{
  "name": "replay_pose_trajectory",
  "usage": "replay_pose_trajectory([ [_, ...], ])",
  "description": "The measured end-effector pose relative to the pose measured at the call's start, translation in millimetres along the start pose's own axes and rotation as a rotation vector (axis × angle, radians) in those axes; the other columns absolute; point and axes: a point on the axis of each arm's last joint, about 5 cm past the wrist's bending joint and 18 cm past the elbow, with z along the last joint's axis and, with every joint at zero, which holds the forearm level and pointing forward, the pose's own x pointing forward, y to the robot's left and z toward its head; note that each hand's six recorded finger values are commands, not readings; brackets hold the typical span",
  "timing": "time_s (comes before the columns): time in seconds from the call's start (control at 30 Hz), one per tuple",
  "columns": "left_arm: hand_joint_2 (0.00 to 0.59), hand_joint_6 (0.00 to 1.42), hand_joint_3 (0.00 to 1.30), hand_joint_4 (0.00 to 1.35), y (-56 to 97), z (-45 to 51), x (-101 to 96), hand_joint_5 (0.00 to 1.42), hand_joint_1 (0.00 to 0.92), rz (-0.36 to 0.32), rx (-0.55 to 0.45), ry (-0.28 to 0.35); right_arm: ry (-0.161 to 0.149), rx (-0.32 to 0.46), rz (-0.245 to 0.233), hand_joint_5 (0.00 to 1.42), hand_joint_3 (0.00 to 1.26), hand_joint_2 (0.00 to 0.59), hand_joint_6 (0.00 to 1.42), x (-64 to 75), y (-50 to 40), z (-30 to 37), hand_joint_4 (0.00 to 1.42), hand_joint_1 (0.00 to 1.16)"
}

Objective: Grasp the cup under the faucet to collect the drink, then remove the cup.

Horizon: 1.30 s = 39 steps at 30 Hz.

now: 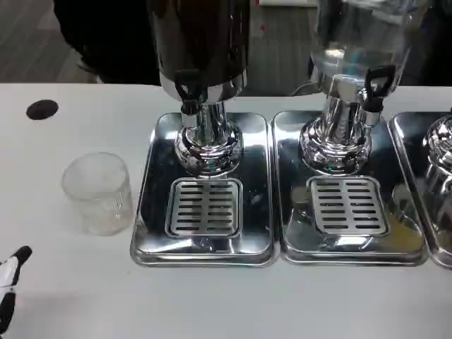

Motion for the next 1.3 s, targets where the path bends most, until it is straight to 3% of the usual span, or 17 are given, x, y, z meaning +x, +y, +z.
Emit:
replay_pose_trajectory([
  [0.9, 0.068, 0.00, 0.00, 0.00, 1.4, 2.8, 0.3, 0.00, 0.000, 0.005, 0.003, -0.020, 0.007, -0.002, 0.003, 0.10, 0.32, 0.586, 0.03, -4.2, -1.5, -0.2, 0.20, 0.61],
  [1.3, 0.068, 0.00, 0.00, 0.00, 0.8, -0.6, 5.4, 0.00, 0.000, 0.036, -0.028, -0.008, 0.000, 0.001, -0.002, 0.10, 0.32, 0.586, 0.03, -2.0, -0.9, 0.3, 0.20, 0.61],
])
